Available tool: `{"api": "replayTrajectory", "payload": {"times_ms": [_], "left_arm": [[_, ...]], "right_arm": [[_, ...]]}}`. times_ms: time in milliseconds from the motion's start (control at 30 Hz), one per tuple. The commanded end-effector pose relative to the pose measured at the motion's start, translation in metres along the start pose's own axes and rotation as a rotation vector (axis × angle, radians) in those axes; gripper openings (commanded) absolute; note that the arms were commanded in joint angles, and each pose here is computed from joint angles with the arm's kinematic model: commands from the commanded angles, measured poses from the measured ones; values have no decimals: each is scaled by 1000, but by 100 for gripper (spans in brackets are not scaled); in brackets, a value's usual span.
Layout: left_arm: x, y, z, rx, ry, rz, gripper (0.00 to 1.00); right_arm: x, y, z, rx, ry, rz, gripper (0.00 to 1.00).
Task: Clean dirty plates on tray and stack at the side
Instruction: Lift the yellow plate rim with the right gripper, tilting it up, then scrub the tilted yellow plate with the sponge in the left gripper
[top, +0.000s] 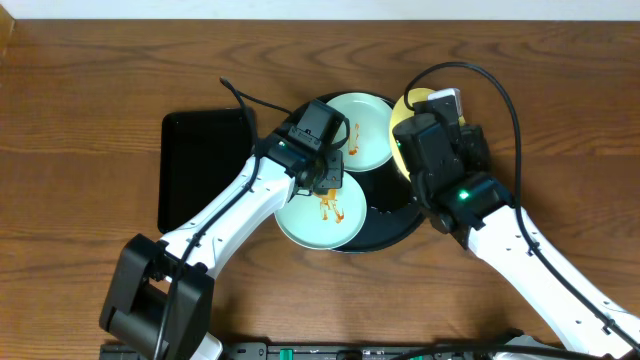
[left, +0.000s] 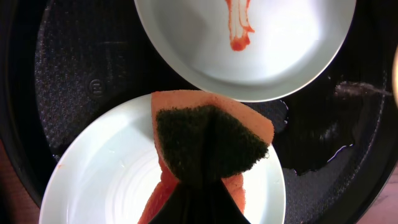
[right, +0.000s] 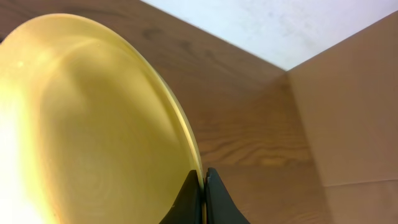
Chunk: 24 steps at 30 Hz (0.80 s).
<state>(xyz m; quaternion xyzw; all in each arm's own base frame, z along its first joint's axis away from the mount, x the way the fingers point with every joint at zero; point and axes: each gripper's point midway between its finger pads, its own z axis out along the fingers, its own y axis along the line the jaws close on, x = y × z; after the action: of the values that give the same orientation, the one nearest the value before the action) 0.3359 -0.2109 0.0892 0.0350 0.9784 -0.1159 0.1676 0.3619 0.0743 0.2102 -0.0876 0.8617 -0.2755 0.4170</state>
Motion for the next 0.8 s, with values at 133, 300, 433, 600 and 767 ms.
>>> {"api": "replayTrajectory", "payload": {"times_ms": [133,300,433,600,767], "left_arm": [[-2,4,-1,-15,-10,13,7],[-2,0,-1,8,-8,14,7],[-2,-35,-4,199,14,35,8],[-9,-95,-23,492,-6,81,7],[-4,-123,-15,508,-10,27,7]], "right_arm": [[43,22,5,-152,210,282,1],[85,52,10,-294,402,356,1],[112,65,14,-298,500,364,1],[131,72,20,-279,549,352,1],[134,74,23,-273,558,344,1]]}}
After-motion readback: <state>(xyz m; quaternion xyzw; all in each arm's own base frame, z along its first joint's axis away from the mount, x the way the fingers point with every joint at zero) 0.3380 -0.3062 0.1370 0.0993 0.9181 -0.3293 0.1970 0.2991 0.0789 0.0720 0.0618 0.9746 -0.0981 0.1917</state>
